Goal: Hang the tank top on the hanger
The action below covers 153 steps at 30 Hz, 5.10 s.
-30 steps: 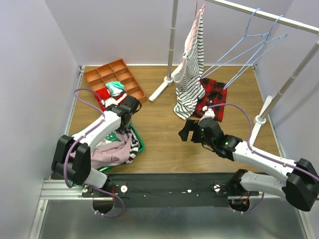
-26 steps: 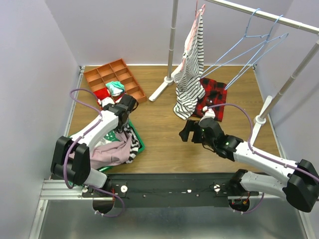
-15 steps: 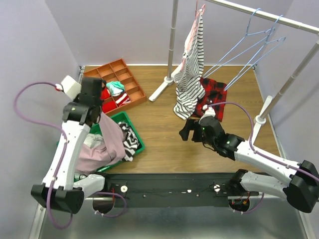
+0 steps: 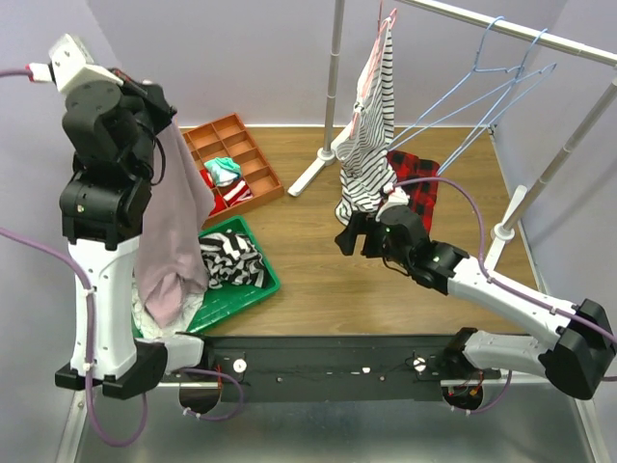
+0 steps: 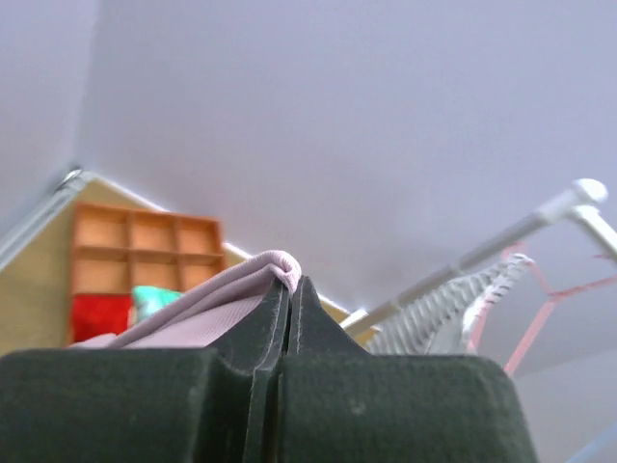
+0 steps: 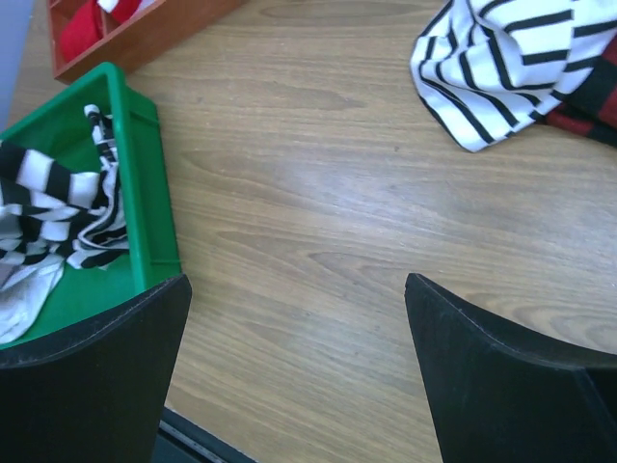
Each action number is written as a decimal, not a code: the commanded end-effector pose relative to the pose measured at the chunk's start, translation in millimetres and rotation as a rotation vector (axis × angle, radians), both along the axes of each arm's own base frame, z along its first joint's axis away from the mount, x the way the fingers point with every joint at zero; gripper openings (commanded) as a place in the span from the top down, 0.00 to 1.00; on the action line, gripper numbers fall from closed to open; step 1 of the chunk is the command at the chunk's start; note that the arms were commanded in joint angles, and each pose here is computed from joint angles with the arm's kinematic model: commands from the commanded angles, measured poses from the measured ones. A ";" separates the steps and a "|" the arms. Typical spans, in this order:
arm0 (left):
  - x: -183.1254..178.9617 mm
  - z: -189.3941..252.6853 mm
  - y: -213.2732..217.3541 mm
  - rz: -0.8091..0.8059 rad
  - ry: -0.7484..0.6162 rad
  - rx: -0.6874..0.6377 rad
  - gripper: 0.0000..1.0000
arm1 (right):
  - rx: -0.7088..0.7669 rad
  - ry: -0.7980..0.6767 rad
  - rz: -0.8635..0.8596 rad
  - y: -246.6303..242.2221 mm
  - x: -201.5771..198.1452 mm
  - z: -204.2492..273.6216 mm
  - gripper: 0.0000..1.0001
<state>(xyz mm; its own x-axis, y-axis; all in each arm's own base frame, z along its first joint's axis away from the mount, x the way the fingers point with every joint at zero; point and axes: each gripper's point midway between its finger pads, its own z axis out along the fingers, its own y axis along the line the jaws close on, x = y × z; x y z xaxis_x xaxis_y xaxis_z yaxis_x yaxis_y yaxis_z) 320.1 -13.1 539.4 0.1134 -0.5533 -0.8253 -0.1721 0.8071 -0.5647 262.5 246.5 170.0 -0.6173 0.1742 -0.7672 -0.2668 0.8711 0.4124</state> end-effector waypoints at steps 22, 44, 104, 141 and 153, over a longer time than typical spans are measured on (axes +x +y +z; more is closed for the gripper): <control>-41.2 177.0 -192.9 -0.693 -0.644 -0.023 1.00 | 0.039 -0.163 0.030 17.0 21.9 83.9 0.00; 49.4 -267.2 -326.2 -0.743 0.395 0.080 0.29 | -0.007 0.244 -0.112 -73.7 -86.1 -92.4 0.08; -17.5 -151.1 -157.5 -0.455 0.311 0.055 1.00 | 0.106 -0.268 -0.043 -21.3 -3.0 197.1 0.99; -24.3 -334.3 -240.7 -0.778 0.507 -0.003 1.00 | -0.017 0.022 -0.281 -80.1 -34.1 5.6 0.64; -24.5 -212.5 -267.5 -0.915 0.237 0.274 0.41 | -0.034 0.038 -0.370 -104.6 -43.3 -19.8 0.13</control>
